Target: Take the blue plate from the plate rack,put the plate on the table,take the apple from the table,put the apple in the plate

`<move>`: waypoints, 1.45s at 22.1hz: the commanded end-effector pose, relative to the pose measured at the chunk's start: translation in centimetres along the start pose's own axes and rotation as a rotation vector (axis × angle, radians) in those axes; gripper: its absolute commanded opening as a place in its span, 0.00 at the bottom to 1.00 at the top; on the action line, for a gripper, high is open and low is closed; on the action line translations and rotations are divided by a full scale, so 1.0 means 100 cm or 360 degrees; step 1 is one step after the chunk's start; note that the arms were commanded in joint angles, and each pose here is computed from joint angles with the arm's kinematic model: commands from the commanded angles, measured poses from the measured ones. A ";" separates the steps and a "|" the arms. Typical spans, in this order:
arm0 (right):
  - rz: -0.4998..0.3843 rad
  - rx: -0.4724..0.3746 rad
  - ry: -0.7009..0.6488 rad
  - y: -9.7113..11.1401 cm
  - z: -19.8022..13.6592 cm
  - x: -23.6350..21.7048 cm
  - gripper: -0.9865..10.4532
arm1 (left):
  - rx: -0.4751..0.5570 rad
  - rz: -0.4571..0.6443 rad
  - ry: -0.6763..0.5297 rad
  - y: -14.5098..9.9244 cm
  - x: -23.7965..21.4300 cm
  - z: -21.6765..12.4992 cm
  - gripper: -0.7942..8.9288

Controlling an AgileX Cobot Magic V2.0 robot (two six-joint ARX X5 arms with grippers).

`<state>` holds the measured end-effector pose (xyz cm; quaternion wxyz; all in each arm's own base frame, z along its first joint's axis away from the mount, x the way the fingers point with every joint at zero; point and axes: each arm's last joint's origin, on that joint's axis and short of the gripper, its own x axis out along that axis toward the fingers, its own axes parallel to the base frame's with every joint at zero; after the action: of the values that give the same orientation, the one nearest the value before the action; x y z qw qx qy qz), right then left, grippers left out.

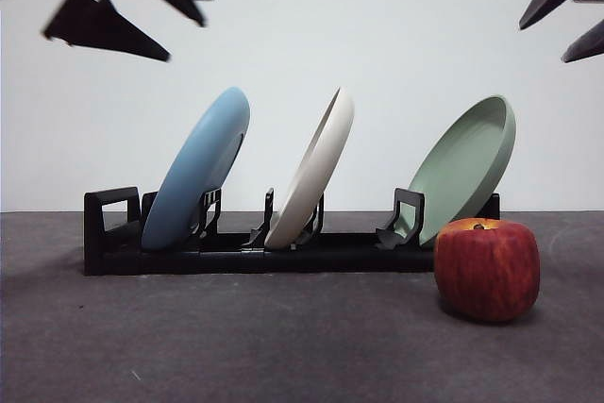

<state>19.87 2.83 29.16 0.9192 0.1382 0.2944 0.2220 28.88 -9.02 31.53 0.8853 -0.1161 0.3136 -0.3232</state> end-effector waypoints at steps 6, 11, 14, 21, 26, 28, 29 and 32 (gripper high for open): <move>0.0005 -0.0020 -0.0009 0.001 0.001 0.000 0.34 | 0.0109 0.0144 0.0210 -0.010 0.055 0.023 0.47; 0.0005 -0.0020 -0.0009 0.001 0.001 0.000 0.34 | 0.0070 0.0190 0.0338 0.003 0.084 0.014 0.46; 0.0005 -0.0020 -0.0009 0.001 0.001 0.000 0.34 | 0.0062 0.0208 0.0395 0.007 0.090 0.009 0.36; 0.0000 -0.0019 -0.0008 0.001 0.001 0.000 0.33 | 0.0126 0.0068 0.0336 -0.015 0.081 0.027 0.07; -0.0002 -0.0020 -0.0009 0.001 0.001 -0.001 0.33 | 0.0317 0.0004 0.0342 -0.061 0.042 0.072 0.07; -0.0006 -0.0020 -0.0010 0.001 0.001 -0.001 0.33 | 0.0417 -0.0025 0.0374 -0.085 0.018 0.085 0.07; -0.0007 -0.0020 -0.0010 0.001 0.001 -0.001 0.33 | 0.0461 -0.0021 0.0381 -0.094 0.007 0.089 0.07; -0.0005 -0.0028 -0.0029 0.001 0.002 -0.001 0.33 | 0.0632 0.0101 0.0406 -0.131 -0.029 0.088 0.07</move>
<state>19.90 2.82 29.21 0.9205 0.1374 0.2913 0.2211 26.55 -16.92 44.89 0.8560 0.0923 0.3638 -0.3556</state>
